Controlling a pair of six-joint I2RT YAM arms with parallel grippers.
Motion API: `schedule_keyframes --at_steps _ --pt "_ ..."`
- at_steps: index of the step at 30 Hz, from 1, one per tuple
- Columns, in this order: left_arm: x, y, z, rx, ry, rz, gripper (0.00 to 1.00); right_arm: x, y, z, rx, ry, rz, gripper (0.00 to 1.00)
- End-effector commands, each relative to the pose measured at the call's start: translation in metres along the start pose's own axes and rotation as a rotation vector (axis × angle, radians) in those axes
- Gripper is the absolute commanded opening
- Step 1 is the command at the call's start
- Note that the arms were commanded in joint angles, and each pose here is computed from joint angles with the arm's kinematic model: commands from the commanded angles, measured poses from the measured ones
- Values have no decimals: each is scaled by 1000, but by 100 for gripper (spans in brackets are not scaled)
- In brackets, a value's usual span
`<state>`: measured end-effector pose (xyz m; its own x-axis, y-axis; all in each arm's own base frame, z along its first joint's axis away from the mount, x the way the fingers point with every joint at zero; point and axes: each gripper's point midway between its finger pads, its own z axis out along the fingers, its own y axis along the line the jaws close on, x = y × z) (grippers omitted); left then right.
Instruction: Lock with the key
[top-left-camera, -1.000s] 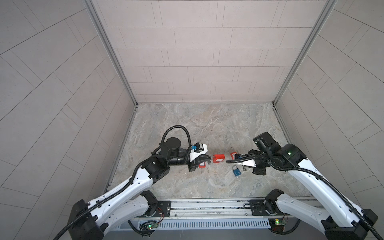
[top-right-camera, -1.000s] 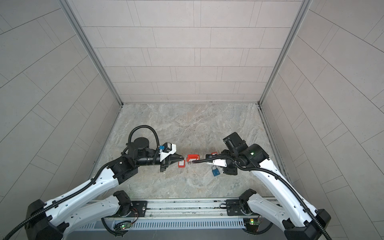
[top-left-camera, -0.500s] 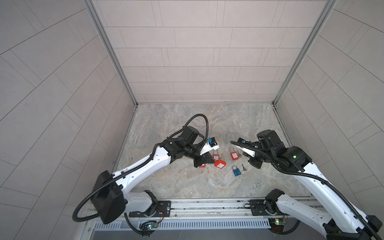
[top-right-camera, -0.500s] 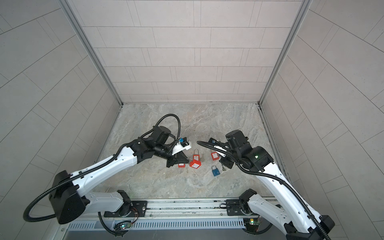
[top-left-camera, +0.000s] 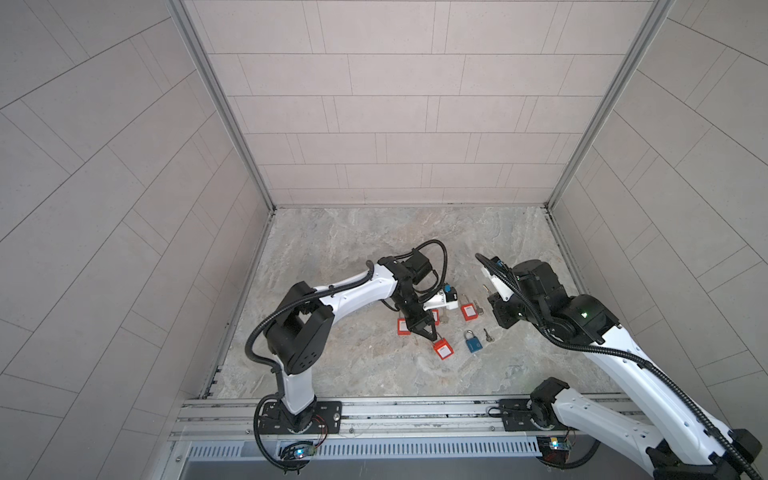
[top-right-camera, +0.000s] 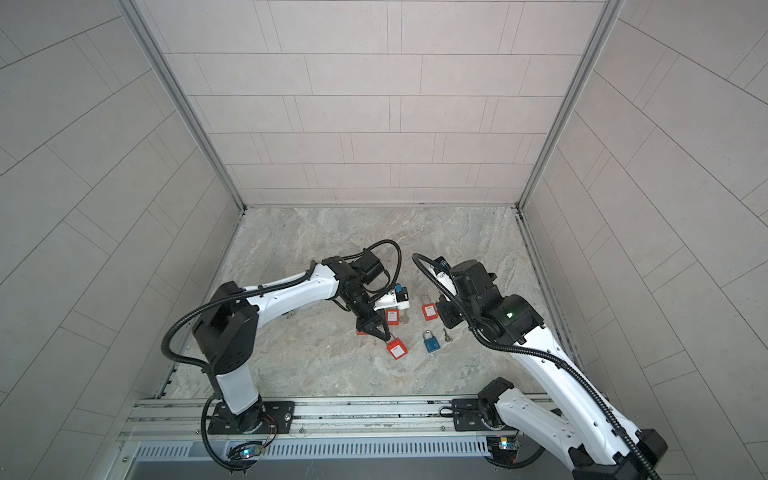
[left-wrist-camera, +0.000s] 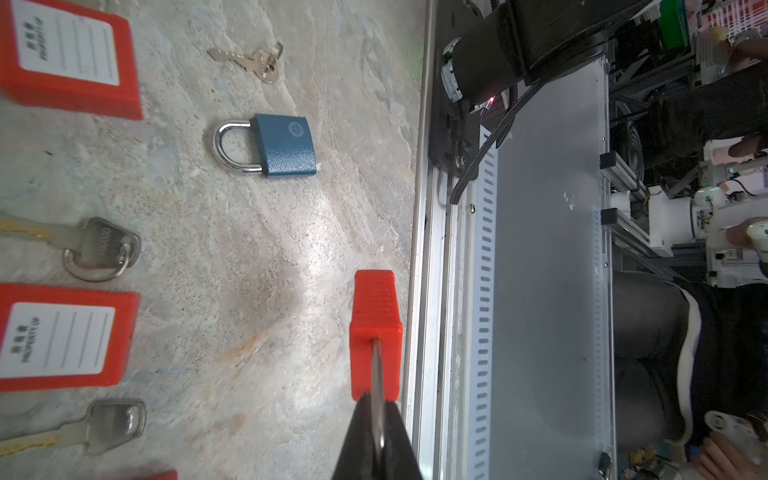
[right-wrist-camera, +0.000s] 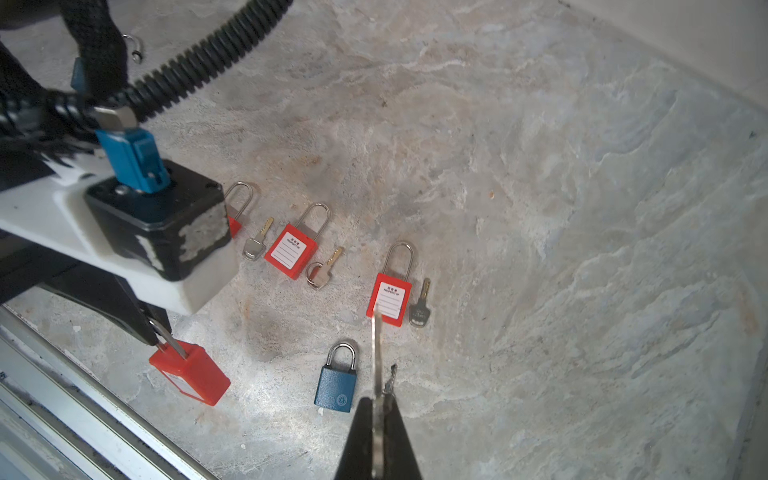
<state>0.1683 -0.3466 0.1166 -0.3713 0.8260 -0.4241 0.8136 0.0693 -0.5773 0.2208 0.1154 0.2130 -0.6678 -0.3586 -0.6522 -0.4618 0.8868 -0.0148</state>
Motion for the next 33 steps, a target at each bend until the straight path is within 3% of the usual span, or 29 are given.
schedule_keyframes --at_steps 1,5,19,33 --pt "9 -12 3 68 90 4 0 2 -6 -4 33 -49 120 0" --pt "10 -9 16 89 175 0 0 18 -7 5 47 -8 179 0" --pt "6 24 42 42 279 -20 8 50 -2 21 35 48 330 0" --pt "-8 52 44 -98 281 3 32 73 22 30 -24 26 371 0"
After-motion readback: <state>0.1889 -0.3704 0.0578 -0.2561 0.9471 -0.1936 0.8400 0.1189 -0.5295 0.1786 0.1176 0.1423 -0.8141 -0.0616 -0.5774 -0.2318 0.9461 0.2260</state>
